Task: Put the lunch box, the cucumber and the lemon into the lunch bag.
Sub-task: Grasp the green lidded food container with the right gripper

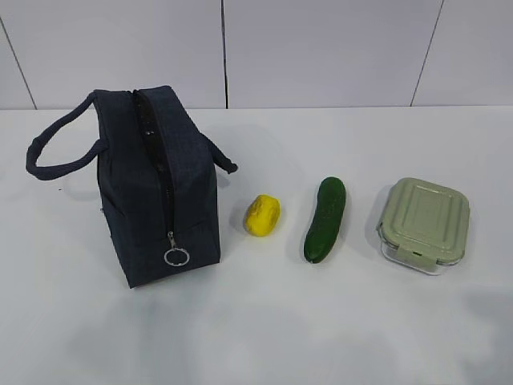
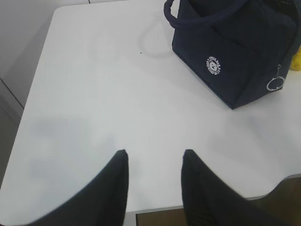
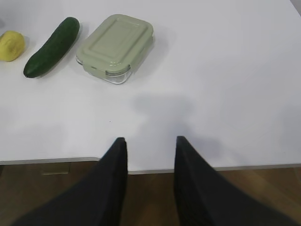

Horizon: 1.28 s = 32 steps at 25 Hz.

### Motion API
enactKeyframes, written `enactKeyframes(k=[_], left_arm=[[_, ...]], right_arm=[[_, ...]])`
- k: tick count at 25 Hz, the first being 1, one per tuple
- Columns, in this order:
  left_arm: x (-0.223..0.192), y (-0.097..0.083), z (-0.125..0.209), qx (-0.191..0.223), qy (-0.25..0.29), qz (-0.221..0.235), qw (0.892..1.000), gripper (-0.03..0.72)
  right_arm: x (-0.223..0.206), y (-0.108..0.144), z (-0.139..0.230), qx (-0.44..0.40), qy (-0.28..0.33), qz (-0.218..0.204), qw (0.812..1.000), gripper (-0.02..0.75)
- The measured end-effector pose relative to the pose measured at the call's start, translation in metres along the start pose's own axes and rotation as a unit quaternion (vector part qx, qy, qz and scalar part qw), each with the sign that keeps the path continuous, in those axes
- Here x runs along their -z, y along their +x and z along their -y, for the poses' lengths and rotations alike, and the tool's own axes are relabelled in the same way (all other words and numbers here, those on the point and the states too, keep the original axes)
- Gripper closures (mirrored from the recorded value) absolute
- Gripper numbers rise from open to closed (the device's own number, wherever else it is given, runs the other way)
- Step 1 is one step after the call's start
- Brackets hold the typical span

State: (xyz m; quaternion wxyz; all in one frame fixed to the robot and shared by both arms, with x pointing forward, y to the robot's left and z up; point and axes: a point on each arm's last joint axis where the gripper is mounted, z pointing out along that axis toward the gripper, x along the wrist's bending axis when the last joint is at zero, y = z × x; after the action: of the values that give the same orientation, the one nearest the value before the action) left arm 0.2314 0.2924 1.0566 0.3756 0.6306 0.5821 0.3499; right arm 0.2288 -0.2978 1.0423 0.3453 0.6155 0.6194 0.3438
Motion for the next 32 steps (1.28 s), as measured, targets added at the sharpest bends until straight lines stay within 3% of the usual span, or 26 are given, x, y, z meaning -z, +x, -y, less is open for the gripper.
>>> enactKeyframes(k=[32], left_arm=[[0.0,0.0,0.0,0.0,0.0,0.0,1.0,0.446]], right_arm=[[0.0,0.0,0.0,0.0,0.0,0.0,1.0,0.481]])
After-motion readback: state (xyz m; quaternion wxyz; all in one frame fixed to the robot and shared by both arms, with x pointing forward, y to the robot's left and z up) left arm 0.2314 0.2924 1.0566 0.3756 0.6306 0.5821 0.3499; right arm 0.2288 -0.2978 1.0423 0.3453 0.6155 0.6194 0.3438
